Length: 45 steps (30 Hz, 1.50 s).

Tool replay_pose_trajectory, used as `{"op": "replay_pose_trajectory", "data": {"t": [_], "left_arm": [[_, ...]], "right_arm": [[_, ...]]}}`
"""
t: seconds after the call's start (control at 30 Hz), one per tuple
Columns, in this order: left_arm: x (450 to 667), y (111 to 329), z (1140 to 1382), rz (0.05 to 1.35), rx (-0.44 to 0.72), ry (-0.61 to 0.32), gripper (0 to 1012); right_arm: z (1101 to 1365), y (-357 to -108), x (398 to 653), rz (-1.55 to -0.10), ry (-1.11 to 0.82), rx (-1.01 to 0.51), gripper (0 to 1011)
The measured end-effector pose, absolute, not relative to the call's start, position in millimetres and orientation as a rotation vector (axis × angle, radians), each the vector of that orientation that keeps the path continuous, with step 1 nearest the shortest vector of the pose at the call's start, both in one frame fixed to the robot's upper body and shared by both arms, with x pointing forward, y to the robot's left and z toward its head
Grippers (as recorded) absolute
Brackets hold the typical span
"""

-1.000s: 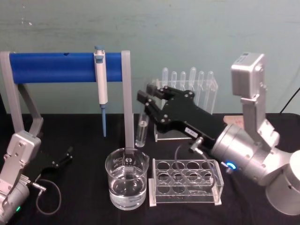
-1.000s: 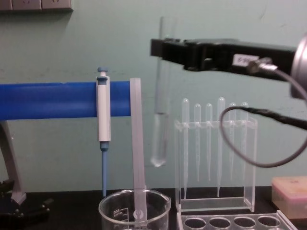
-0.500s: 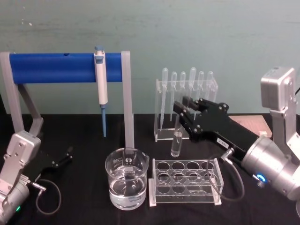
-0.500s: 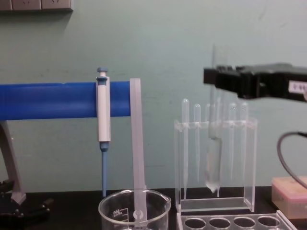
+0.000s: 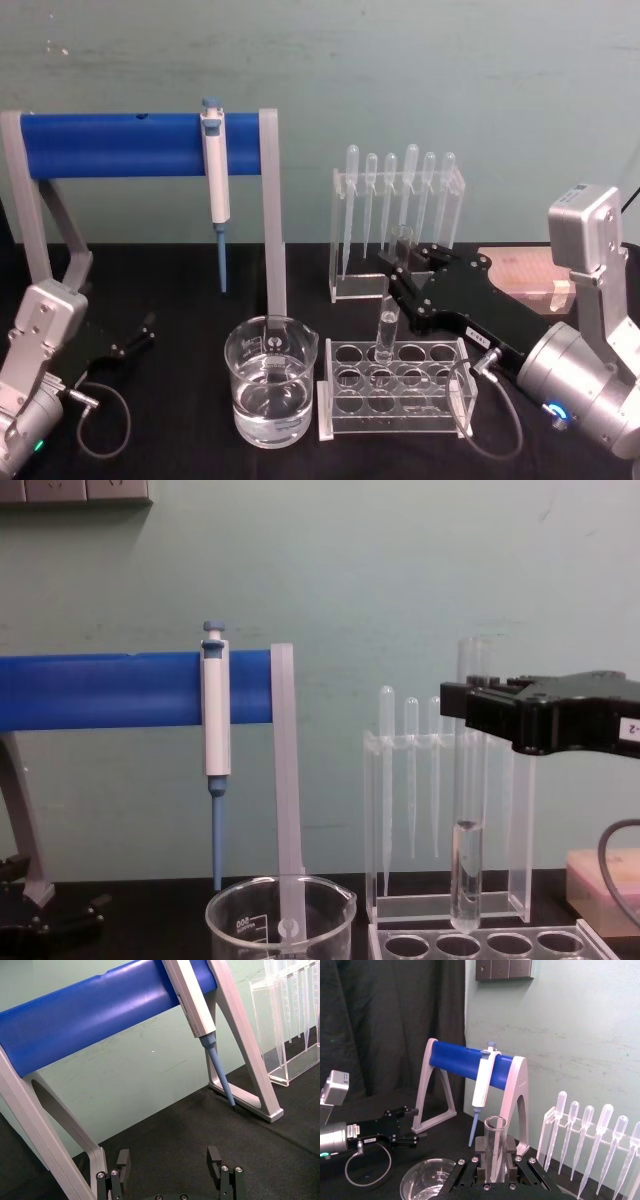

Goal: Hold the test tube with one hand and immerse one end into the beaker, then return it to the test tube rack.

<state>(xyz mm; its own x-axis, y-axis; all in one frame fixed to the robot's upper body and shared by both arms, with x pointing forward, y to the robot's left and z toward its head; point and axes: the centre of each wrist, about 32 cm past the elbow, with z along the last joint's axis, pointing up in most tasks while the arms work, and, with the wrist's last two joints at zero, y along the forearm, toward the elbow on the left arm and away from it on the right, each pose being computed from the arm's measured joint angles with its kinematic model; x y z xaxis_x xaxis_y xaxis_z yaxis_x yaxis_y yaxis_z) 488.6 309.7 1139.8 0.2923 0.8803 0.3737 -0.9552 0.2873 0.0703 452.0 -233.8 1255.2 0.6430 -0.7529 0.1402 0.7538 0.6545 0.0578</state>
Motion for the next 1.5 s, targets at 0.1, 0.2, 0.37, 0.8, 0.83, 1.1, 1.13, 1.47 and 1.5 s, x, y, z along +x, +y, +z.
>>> {"op": "replay_pose_trajectory", "data": {"t": [0.1,0.2,0.37,0.8,0.83,1.1,1.13,1.47,1.5], "left_arm": [[489,310,1140,1.248,0.304,-0.285,1000],[489,310,1140,1.248,0.304,-0.285,1000],[489,310,1140,1.248,0.304,-0.285,1000],[489,310,1140,1.248,0.304,-0.285,1000],[489,310,1140,1.248,0.304,-0.285,1000],[489,310,1140,1.248,0.304,-0.285,1000],[489,310,1140,1.248,0.304,-0.285,1000],[489,310,1140,1.248,0.304,-0.285,1000],[489,310,1140,1.248,0.304,-0.285,1000]], "right_arm": [[1253,-234,452,-0.862,-0.152,-0.007,224],[1251,-233,452,-0.865,-0.148,-0.011,224],[1248,-233,451,-0.868,-0.145,-0.019,224],[1239,-232,451,-0.871,-0.128,-0.034,224],[1238,-232,451,-0.870,-0.127,-0.034,224],[1232,-232,452,-0.867,-0.125,-0.029,224],[1232,-231,452,-0.867,-0.125,-0.028,224],[1223,-232,454,-0.869,-0.123,-0.030,224],[1223,-232,454,-0.870,-0.123,-0.030,224]]}}
